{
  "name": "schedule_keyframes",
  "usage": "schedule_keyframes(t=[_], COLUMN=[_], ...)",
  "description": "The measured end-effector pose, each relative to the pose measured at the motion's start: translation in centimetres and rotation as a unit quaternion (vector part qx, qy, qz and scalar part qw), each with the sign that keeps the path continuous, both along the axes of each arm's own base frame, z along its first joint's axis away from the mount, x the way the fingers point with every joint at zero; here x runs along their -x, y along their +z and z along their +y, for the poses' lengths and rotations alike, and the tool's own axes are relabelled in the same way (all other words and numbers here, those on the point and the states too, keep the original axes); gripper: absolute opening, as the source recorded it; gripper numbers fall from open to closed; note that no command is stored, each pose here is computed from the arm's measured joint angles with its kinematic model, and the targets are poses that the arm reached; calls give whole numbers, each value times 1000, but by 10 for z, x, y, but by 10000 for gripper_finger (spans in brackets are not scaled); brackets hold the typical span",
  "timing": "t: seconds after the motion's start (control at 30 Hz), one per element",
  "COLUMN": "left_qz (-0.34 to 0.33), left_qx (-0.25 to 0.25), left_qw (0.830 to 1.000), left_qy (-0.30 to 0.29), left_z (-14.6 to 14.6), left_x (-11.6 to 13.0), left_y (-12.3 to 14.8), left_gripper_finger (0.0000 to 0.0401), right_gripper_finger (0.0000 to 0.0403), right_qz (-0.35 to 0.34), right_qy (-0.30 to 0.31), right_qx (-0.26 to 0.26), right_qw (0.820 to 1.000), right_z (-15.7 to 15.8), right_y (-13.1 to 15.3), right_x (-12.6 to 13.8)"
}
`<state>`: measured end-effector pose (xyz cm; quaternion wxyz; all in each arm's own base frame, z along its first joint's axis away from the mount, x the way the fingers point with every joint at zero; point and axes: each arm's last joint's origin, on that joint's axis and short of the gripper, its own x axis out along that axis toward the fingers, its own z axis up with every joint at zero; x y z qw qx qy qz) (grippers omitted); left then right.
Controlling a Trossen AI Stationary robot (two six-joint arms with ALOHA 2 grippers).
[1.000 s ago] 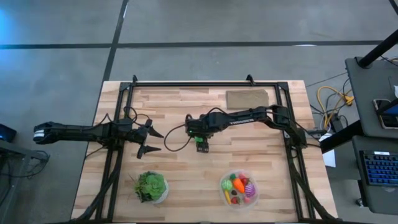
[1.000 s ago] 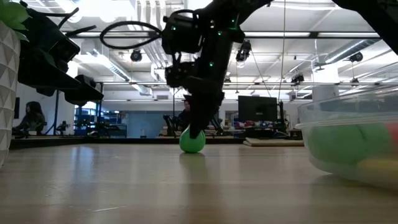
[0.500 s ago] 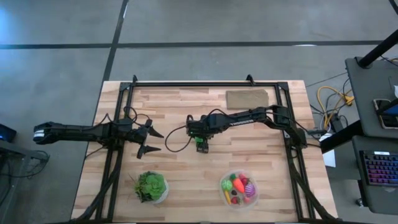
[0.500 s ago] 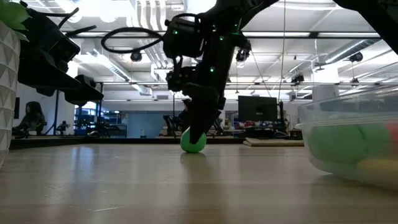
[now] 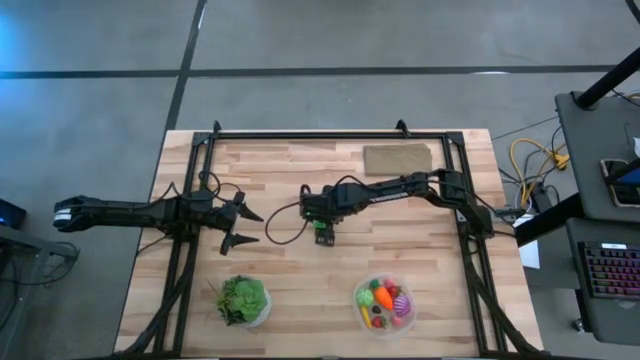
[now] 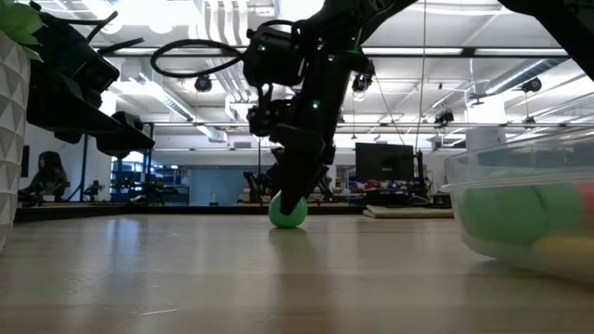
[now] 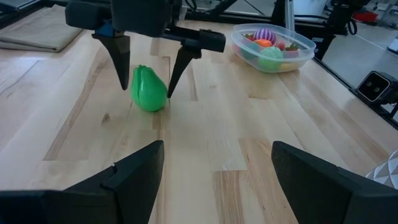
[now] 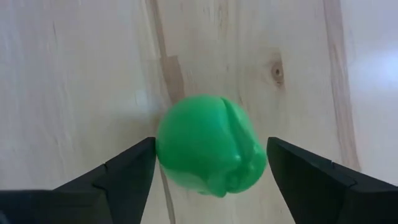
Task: Pick and placing Produce into tupperware
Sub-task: Put the green pear into the transparent container
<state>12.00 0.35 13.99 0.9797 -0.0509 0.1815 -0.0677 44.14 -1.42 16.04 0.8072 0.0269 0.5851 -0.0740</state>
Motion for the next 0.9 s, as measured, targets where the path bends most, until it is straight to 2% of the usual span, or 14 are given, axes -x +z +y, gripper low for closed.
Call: schedule_keyframes(t=[0.43,0.63,0.73,0.9], left_qz=[0,0,0,0], left_qx=[0,0,0,0], left_qw=[1000,1000,1000,1000], left_qy=[0,0,0,0], left_z=[0,0,0,0], left_x=[0,0,0,0], left_y=[0,0,0,0], left_gripper_finger=[283,283,283,283], right_gripper_finger=[239,233,239,242], right_qz=[2,1,-13,-10], right_qy=[-16,-15,-12,-5], right_qx=[-5,-5,-7,-7], right_qw=[1000,1000,1000,1000], right_z=[0,1,2,9], right_y=[-2,3,22,77], right_x=[1,1,0,13])
